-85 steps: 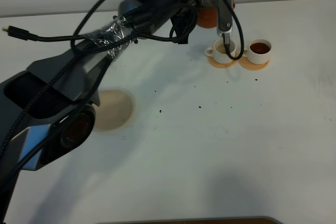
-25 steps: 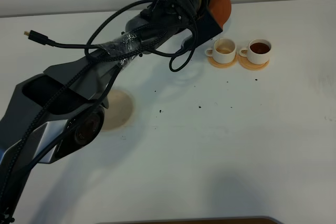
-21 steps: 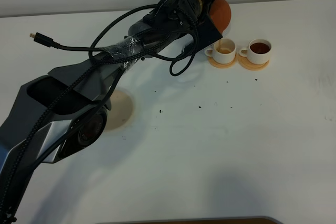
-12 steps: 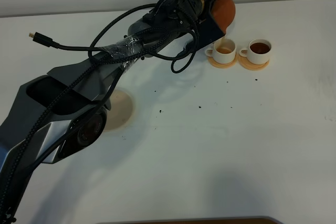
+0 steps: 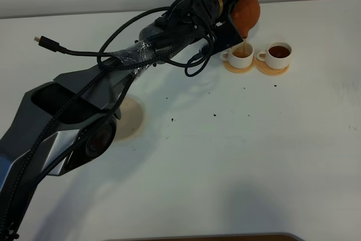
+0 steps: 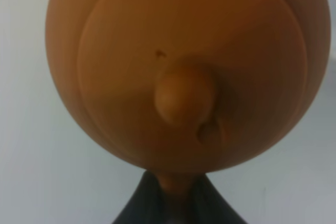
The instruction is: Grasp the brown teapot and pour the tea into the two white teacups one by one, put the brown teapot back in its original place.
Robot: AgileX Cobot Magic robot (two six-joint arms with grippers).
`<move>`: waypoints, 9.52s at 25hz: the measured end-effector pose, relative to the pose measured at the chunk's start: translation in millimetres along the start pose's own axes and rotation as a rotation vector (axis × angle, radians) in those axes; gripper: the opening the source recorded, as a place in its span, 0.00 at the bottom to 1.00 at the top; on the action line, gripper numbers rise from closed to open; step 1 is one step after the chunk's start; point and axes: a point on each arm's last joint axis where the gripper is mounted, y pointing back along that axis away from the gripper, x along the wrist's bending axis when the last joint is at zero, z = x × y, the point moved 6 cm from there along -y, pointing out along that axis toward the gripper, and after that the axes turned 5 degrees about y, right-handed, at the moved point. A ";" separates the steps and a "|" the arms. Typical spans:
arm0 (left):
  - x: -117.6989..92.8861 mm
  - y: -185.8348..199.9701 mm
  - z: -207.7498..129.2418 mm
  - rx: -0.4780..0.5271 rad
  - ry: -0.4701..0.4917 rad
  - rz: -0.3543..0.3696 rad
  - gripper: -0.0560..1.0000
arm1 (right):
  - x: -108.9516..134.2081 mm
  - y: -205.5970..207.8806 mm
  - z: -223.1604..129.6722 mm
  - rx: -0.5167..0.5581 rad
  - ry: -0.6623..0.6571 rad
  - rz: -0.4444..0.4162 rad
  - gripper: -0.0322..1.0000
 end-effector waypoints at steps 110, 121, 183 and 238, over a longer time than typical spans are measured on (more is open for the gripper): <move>-9.2 2.2 4.2 -0.040 0.103 -0.075 0.19 | 0.0 0.0 0.0 0.000 0.000 0.000 0.26; 16.9 59.8 -55.9 0.003 0.490 -0.254 0.19 | 0.0 0.0 0.0 0.000 0.000 0.000 0.26; -52.7 252.4 -29.0 0.432 1.987 -1.122 0.19 | 0.0 0.0 0.0 0.000 0.000 0.000 0.26; -187.3 264.9 35.0 0.700 2.164 -1.251 0.19 | 0.2 0.0 0.1 0.000 -0.001 0.001 0.26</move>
